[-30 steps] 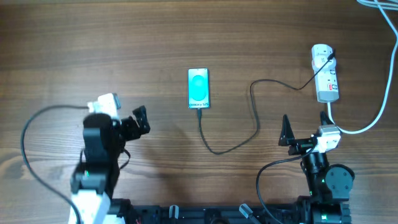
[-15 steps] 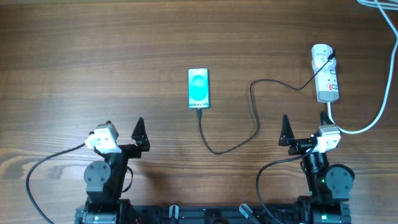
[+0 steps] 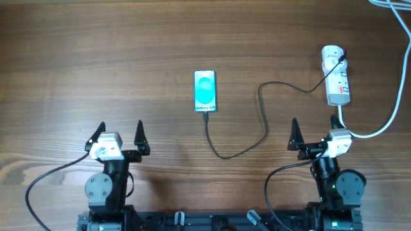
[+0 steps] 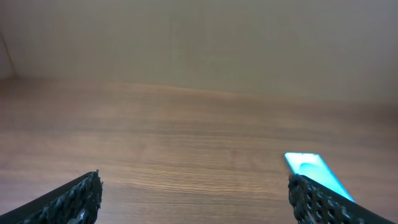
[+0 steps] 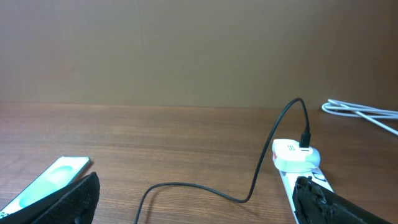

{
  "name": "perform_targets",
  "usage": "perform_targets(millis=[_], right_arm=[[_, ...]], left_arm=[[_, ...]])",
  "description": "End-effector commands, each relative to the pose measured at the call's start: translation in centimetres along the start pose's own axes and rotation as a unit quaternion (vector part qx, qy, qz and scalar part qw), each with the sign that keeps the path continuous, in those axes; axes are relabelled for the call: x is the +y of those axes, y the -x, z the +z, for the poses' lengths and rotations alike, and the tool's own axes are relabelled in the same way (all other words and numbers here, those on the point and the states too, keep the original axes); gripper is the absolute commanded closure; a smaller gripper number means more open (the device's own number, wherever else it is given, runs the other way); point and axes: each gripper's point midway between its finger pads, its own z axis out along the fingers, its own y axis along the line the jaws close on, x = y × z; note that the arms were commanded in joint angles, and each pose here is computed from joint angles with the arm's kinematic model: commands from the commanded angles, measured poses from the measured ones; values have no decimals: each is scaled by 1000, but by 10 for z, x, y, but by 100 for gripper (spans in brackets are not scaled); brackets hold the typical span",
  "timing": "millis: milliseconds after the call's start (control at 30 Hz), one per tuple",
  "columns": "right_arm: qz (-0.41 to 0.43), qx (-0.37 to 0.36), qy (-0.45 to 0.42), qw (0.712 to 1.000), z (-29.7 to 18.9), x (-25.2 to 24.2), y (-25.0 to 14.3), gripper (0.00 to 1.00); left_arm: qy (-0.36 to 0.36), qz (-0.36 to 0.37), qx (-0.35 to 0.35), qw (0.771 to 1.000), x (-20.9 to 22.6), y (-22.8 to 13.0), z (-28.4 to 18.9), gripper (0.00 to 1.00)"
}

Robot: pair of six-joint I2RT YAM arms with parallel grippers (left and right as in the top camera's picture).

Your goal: Plug charger to phone and switch on socket

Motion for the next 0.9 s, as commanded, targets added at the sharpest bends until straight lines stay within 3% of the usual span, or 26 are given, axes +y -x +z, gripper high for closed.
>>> perform_targets(millis=[0, 867], right_arm=[[6, -6, -4, 1000, 0, -1, 2, 0], [6, -6, -4, 1000, 0, -1, 2, 0]], left_arm=[[13, 44, 0, 999, 5, -3, 0, 0], [39, 10, -5, 999, 14, -1, 0, 0]])
